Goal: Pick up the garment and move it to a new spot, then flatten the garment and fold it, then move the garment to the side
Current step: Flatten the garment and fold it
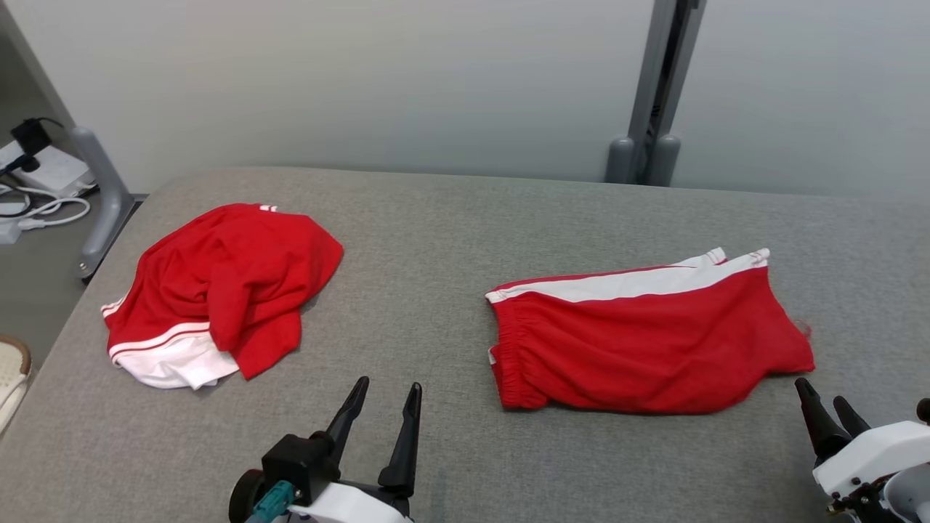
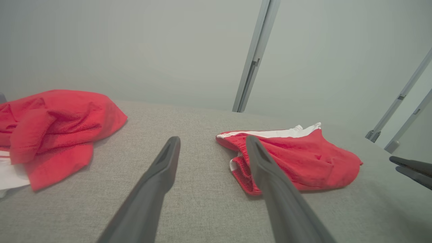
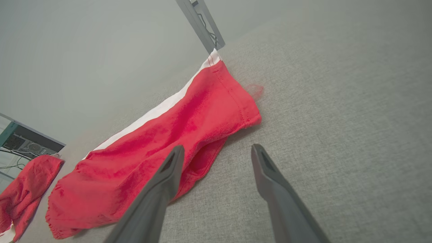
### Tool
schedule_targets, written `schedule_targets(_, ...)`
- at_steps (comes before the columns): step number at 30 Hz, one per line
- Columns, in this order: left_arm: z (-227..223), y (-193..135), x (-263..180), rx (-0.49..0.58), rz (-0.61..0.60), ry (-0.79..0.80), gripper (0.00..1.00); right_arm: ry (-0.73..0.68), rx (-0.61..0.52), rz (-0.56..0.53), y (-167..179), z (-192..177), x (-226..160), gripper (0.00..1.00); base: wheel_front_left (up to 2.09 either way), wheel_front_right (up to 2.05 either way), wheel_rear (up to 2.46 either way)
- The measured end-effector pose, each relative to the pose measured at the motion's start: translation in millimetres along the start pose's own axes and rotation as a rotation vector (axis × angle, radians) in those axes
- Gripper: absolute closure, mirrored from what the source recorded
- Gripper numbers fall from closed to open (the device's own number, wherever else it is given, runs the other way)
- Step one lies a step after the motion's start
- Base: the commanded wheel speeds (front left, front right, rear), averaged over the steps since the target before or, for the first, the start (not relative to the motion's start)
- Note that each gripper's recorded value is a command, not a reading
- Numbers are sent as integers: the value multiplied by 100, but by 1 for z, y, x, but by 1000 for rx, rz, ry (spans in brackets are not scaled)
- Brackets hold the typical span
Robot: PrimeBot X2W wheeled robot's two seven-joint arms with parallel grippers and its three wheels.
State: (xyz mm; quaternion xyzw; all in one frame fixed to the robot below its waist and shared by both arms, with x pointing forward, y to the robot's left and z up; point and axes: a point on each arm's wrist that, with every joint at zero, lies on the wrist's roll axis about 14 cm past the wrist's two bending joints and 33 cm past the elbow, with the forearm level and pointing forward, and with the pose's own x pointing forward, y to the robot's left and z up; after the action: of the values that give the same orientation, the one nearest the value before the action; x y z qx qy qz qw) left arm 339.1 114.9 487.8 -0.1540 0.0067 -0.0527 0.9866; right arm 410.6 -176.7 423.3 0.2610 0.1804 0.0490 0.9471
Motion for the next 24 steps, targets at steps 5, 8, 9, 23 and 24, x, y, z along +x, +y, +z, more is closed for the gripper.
schedule_targets(5,-5,4,-5,6,20,14,0,86,105,-14,2,-9,17,0,0,0,0)
schedule_targets(8,-4,6,-5,10,35,14,0,123,149,-22,1,-12,28,0,0,0,0)
schedule_targets(9,-5,7,-5,10,40,16,0,132,165,-25,1,-12,32,0,0,0,0)
schedule_targets(23,-5,23,-5,22,128,24,0,311,219,-98,-13,-29,78,0,0,0,0)
schedule_targets(24,-4,25,-5,22,136,24,0,322,219,-95,-11,-30,81,0,0,0,0)
